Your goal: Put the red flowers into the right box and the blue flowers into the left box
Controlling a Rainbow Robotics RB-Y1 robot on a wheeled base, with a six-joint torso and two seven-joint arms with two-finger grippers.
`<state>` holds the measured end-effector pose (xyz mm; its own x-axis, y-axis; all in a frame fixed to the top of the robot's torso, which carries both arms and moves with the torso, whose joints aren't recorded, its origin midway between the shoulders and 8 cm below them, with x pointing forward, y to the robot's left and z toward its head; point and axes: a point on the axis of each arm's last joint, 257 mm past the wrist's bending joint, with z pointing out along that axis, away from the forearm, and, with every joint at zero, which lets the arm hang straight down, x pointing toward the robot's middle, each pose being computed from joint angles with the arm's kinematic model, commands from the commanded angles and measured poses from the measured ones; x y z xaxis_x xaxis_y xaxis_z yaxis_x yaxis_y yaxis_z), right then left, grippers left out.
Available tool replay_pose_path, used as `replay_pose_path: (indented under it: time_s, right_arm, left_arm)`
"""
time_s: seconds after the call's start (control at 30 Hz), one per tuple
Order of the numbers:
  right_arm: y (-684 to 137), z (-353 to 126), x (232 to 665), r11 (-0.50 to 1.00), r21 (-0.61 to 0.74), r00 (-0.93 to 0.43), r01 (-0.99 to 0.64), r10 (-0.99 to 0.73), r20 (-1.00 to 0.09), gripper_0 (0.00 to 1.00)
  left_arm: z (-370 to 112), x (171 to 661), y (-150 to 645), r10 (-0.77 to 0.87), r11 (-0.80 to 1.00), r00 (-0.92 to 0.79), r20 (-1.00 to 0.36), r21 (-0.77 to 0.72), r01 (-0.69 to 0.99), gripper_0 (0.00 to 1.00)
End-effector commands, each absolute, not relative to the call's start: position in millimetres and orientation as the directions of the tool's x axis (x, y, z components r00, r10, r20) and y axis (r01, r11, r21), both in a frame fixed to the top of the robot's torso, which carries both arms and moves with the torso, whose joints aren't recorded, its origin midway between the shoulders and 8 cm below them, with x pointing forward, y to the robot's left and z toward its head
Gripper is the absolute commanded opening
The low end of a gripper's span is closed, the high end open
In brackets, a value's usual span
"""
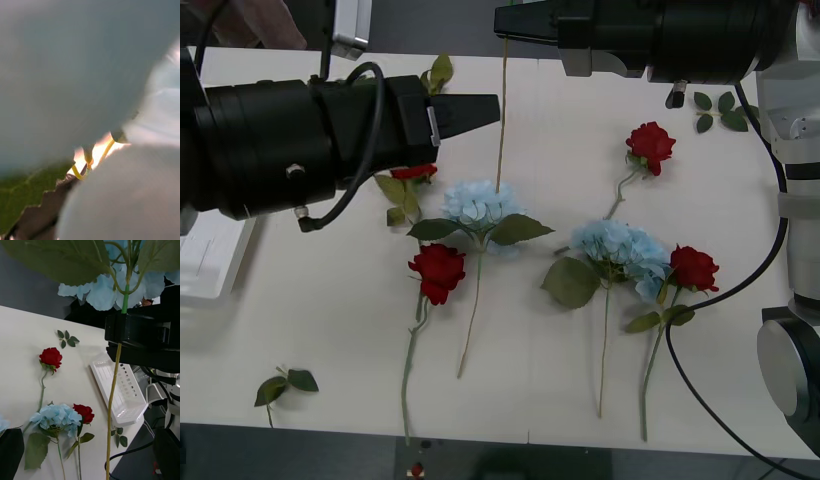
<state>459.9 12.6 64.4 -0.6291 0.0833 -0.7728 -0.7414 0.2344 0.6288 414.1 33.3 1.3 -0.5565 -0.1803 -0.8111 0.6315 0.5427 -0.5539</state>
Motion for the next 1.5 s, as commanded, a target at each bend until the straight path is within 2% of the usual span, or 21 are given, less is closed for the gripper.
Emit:
replay_pose_path:
  time_s: [0.03, 0.4, 0.47, 0.5, 0.53, 1.2, 1.23, 1.27, 1.33, 1.37, 1.4, 1.5]
  right_arm:
    - [17.4, 84.8, 454.0, 0.213, 0.615, -0.612, -0.759, 0.09, -0.786, 0.0]
    - [17.4, 84.8, 454.0, 0.213, 0.615, -0.612, -0.759, 0.09, -0.786, 0.0]
    - [17.4, 84.8, 454.0, 0.213, 0.615, -0.612, -0.759, 0.09, -0.786, 0.0]
    - [17.4, 84.8, 454.0, 0.213, 0.615, -0.612, -0.759, 0.09, -0.786, 0.0]
    - [17.4, 84.8, 454.0, 0.213, 0.615, -0.612, -0.759, 0.09, -0.786, 0.0]
    - [17.4, 84.8, 454.0, 0.213, 0.615, -0.612, -0.759, 0.09, -0.786, 0.0]
    - [17.4, 84.8, 454.0, 0.213, 0.615, -0.612, -0.759, 0.09, -0.786, 0.07]
    - [17.4, 84.8, 454.0, 0.213, 0.615, -0.612, -0.759, 0.09, -0.786, 0.38]
    - [17.4, 84.8, 454.0, 0.213, 0.615, -0.612, -0.759, 0.09, -0.786, 0.71]
    - [17.4, 84.8, 454.0, 0.213, 0.615, -0.612, -0.759, 0.09, -0.786, 0.95]
    - [17.4, 84.8, 454.0, 0.213, 0.615, -0.612, -0.759, 0.09, -0.786, 1.0]
    - [17.4, 84.8, 454.0, 0.213, 0.615, -0.612, -0.759, 0.09, -0.786, 1.0]
  left_arm:
    - [8.5, 416.8, 17.2, -0.195, 0.53, -0.557, -0.807, -0.565, 0.632, 1.0]
    - [-3.9, 417.0, -7.6, -0.151, 0.525, -0.573, -0.805, -0.557, 0.644, 0.99]
    - [-5.3, 418.1, -8.7, -0.147, 0.529, -0.573, -0.807, -0.553, 0.644, 0.62]
    - [-5.3, 419.0, -9.0, -0.146, 0.53, -0.572, -0.807, -0.552, 0.644, 0.27]
    - [-5.9, 419.2, -9.1, -0.145, 0.532, -0.571, -0.808, -0.55, 0.644, 0.01]
    - [-9.6, 421.4, -13.6, -0.136, 0.541, -0.559, -0.818, -0.534, 0.65, 0.0]
    - [-10.6, 422.1, -13.0, -0.137, 0.543, -0.561, -0.817, -0.535, 0.647, 0.0]
    - [-10.6, 422.1, -13.0, -0.136, 0.543, -0.56, -0.818, -0.534, 0.648, 0.0]
    - [-10.2, 421.7, -13.2, -0.136, 0.542, -0.559, -0.818, -0.533, 0.649, 0.0]
    - [-10.0, 422.4, -13.0, -0.135, 0.544, -0.557, -0.82, -0.531, 0.65, 0.0]
    - [-10.6, 422.4, -12.8, -0.135, 0.544, -0.558, -0.819, -0.532, 0.649, 0.0]
    - [-10.7, 422.9, -12.4, -0.134, 0.547, -0.554, -0.822, -0.527, 0.65, 0.0]
